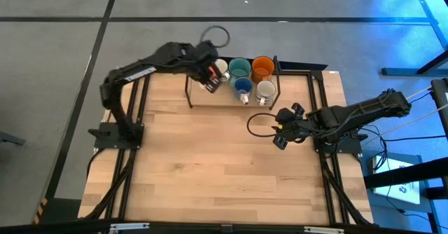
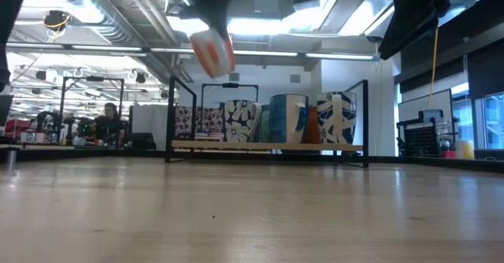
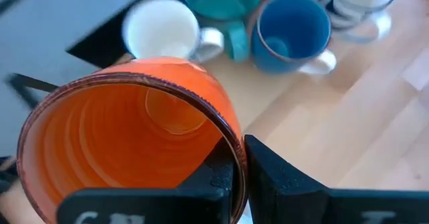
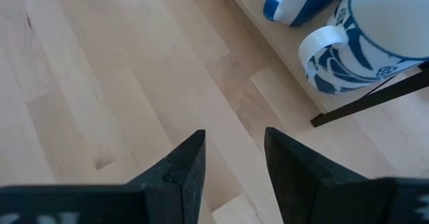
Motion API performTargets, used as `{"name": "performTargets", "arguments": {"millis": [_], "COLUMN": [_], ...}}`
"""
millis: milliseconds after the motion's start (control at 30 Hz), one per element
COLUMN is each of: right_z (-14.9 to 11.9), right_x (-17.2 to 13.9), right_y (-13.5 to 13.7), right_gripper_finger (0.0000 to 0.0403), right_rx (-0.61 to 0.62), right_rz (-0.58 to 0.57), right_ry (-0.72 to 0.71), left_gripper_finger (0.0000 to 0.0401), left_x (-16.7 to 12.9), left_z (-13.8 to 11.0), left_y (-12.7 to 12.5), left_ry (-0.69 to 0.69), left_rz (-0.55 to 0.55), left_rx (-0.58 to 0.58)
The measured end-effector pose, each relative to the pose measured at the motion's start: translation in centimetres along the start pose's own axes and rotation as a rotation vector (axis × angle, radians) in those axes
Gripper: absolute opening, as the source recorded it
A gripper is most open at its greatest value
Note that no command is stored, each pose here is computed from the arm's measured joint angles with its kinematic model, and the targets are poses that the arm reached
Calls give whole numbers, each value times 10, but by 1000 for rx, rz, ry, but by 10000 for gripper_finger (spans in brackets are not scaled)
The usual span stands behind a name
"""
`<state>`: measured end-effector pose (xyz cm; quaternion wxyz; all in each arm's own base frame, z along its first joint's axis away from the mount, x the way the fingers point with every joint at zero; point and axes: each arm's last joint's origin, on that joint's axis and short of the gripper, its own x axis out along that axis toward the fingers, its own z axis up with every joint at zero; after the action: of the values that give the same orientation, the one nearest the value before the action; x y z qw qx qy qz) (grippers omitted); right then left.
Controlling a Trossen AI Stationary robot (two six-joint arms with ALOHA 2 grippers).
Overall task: Place coffee mugs
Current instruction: Put the orange mug on the shelf
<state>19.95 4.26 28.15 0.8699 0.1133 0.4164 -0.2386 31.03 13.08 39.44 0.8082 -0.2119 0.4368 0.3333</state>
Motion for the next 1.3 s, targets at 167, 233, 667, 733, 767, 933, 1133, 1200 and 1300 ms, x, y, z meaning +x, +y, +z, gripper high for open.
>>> {"name": "performTargets", "arguments": {"millis": [167, 233, 667, 733, 767, 933, 1133, 1200, 1300], "right_z": [0, 0, 0, 0, 0, 0, 0, 0, 0], "right_x": [0, 0, 0, 0, 0, 0, 0, 0, 0], "right_y": [1, 1, 0, 0, 0, 0, 0, 0, 0], "right_gripper_finger": [138, 138, 138, 138, 138, 138, 138, 138, 138], "right_rx": [3, 3, 20, 21, 21, 20, 21, 21, 21], "right_rz": [16, 16, -2, -5, -5, -5, -6, -6, -6], "right_ry": [13, 13, -2, -4, -4, -3, -3, -2, -2], "left_gripper_finger": [16, 16, 16, 16, 16, 17, 26, 35, 51], "left_x": [34, 45, 128, 138, 144, 154, 156, 157, 158], "left_z": [-1, -1, -3, -3, -3, -3, 0, 1, 1], "left_y": [-19, -25, -45, -44, -44, -44, -45, -44, -43], "left_ry": [98, 119, 265, 279, 287, 293, 254, 258, 259], "left_rz": [-22, -15, -33, -26, -20, -5, -25, -25, -26], "left_rx": [8, 7, 10, 6, 4, 6, 6, -2, -7]}}
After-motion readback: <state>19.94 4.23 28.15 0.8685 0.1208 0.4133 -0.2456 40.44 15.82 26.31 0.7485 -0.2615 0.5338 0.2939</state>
